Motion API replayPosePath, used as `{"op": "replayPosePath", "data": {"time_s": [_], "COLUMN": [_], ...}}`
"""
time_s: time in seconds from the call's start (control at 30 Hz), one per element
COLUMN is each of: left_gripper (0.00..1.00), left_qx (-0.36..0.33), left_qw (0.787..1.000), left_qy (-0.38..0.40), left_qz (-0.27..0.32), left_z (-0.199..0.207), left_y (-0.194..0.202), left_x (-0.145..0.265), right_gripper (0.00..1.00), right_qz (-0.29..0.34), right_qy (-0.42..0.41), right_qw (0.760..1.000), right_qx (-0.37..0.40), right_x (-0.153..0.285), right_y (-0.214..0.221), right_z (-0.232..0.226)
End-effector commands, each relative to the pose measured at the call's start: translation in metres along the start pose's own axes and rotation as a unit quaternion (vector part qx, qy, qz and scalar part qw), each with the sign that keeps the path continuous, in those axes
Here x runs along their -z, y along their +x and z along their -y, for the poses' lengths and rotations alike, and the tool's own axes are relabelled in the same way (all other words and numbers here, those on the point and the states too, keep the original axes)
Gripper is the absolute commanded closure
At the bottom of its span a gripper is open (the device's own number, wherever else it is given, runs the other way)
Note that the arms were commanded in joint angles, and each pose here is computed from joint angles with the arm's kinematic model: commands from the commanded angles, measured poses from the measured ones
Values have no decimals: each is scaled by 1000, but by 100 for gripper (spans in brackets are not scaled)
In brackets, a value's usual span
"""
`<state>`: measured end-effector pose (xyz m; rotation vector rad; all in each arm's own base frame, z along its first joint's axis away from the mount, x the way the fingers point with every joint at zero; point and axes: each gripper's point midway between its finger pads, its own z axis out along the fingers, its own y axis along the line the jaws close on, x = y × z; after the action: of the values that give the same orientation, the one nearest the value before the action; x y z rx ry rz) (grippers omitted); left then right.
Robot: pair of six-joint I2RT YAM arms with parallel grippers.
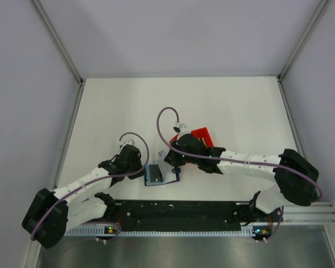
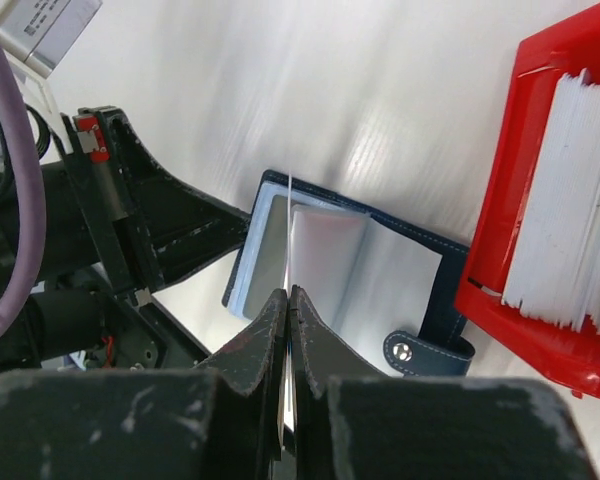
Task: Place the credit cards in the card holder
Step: Turn over the card slot in the card holder.
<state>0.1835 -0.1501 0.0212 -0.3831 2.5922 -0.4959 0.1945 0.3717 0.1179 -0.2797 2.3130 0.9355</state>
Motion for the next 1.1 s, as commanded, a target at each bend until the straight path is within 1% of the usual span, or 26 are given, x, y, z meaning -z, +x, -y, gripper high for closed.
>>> {"op": "replayPosePath", "data": {"time_s": [0.0,0.13,0.33,0.4,0.47,0.53,0.57,0.6,0.63,0.8,1.0,1.07], "left_gripper": [100,100,100,100,100,100,100,100,100,100,100,100], "left_qx": [-3,-6,-5,-4,-4,-2,0,1,3,10,11,14], "left_qw": [1000,1000,1000,1000,1000,1000,1000,1000,999,999,997,997], "left_qy": [2,7,9,11,14,17,21,22,25,40,64,72], "left_qz": [3,7,8,11,15,18,20,21,24,33,38,37], "left_z": [-2,2,3,4,5,6,8,8,9,14,24,27], "left_y": [1,-1,-3,-4,-5,-6,-7,-8,-9,-12,-15,-15], "left_x": [-2,0,1,3,4,6,7,9,10,17,24,25], "right_gripper": [100,100,100,100,100,100,100,100,100,100,100,100], "right_qz": [46,37,35,43,26,15,21,44,52,67,55,46], "right_qy": [0,-25,-65,-52,-37,-42,-36,-38,-34,-14,-25,-9], "right_qw": [999,999,996,996,997,997,998,997,996,997,998,999], "right_qx": [18,27,50,62,62,56,56,55,56,43,20,18], "right_x": [12,13,15,14,7,1,2,3,4,6,1,-4], "right_y": [-30,-30,-21,-23,-16,-9,-7,-14,-16,-21,-11,-7], "right_z": [-13,-28,-64,-65,-60,-63,-63,-67,-68,-63,-65,-60]}}
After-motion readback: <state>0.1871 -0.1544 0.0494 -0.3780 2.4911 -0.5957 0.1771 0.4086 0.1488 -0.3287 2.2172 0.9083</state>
